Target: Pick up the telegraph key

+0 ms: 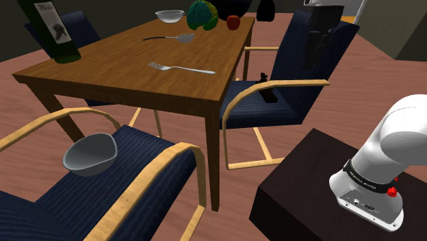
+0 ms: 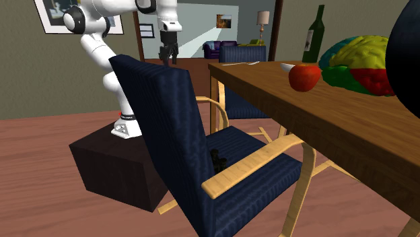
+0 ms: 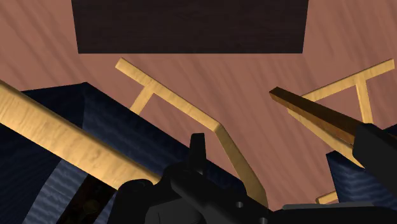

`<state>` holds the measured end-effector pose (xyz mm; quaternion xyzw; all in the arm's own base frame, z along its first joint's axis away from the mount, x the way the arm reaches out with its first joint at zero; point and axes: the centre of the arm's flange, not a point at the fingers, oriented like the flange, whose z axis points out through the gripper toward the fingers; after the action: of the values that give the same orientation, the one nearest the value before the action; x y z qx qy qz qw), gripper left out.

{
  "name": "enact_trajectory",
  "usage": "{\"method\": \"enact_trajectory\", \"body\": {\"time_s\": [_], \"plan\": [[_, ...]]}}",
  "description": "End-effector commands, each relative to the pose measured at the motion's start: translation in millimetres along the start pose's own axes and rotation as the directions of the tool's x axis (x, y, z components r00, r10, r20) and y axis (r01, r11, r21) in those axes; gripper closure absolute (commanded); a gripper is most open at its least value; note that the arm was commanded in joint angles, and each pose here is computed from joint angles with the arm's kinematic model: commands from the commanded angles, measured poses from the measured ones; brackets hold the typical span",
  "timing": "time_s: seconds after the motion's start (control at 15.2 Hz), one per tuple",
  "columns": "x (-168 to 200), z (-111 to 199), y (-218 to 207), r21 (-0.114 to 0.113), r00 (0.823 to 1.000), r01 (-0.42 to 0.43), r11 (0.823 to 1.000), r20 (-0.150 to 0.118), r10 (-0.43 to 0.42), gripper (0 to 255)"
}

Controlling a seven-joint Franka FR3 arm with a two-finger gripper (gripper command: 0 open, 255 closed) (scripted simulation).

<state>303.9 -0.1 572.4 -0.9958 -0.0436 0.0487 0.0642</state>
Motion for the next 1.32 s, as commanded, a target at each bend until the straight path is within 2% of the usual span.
{"method": "enact_trajectory", "body": {"time_s": [0.0,0.59,1.25], "plan": [[0,0,0,0.0,1.0,0.0,1.0,0.0,0.0,0],[83,48,63,-0.002,0.988,-0.149,0.989,-0.028,0.149,0],[165,99,147,0.001,0.949,-0.311,0.951,-0.058,0.31,0]]}}
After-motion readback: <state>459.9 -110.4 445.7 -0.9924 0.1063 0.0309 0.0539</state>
